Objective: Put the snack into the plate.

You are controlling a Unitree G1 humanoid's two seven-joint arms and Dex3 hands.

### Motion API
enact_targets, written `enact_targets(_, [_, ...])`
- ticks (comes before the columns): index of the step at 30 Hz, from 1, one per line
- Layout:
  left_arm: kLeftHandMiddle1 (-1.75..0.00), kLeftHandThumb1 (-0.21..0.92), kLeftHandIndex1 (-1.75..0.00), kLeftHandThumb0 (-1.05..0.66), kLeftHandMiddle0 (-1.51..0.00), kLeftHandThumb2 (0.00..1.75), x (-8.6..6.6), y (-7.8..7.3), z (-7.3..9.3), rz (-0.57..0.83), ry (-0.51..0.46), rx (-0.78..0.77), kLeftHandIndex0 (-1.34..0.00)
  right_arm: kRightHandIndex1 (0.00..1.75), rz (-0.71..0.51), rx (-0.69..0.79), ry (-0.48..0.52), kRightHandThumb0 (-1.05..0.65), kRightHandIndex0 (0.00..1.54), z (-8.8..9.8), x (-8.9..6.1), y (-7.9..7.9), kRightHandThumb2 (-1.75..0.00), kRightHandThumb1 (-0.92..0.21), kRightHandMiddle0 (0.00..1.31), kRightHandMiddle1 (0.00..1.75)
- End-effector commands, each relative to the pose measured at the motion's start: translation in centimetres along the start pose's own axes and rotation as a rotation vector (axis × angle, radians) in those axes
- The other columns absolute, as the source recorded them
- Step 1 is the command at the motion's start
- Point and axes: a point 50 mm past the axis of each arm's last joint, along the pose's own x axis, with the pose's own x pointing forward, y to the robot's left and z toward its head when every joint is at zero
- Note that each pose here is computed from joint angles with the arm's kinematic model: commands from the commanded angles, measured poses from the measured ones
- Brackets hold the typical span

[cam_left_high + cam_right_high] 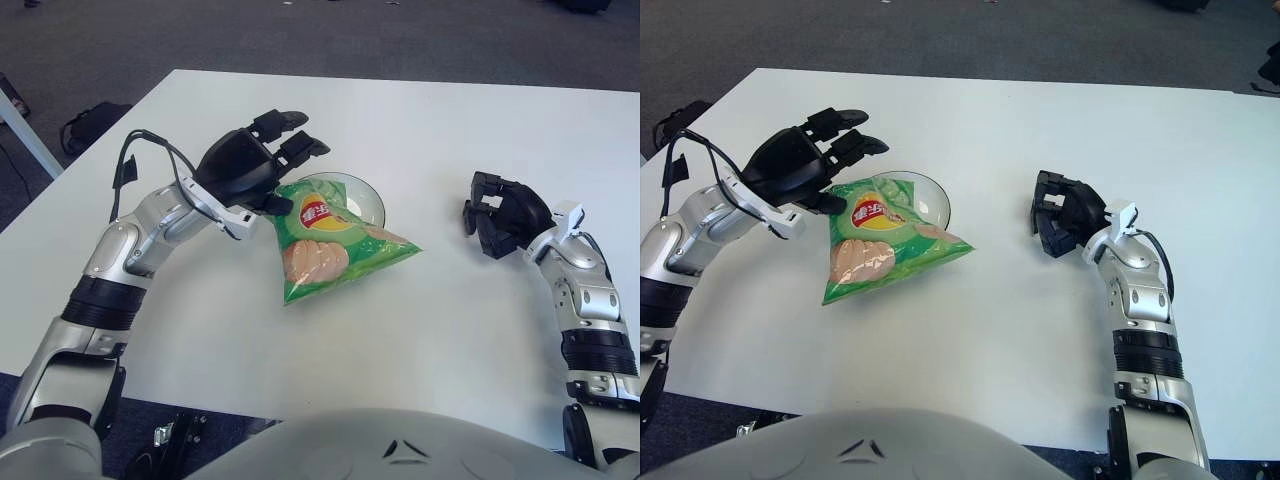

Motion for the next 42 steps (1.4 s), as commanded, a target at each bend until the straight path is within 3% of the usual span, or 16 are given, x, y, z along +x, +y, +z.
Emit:
enact_targets(1, [-0.38,0.92,-1.05,-0.57,-0.26,1.2,0.1,-0.1,-0.2,0.002,0.006,0.006,0.0,1.72,-0.003,-0.001,0.069,-0.01,0.87,-1.1,-0.4,-0.2,-1.75,0.07,0.72,1.75])
enact_targets(8, [-0.47,0.92,-1.14,-0.57,-0.29,1.17,0.1,-0.4,-0.3,-0.002,0.009,0.001,0.0,1.72,0.001,-0.001,0.071,-0.01,0.87,-1.1,-0.4,-0.1,-1.75,0.07,0.72,1.75])
enact_targets(25, [-0.63,0.92,-1.17,-0.53,-0.33,1.04,0.0,-1.0,-1.0,0.017,0.054,-0.04,-0.05,1.74,0.013,-0.001,0.076,-0.01,0.86,-1.2,-0.4,-0.2,-1.75,0.06,0.71,1.75])
enact_targets(42, [-0.82,0.91,-1.17,-0.52,-0.39,0.87,-1.1,-1.1,-3.3,0.198,0.29,0.031,-0.15,1.73,0.018,0.013,0.082,-0.01,0.86,-1.5,-0.4,-0.2,-1.75,0.07,0.71,1.75])
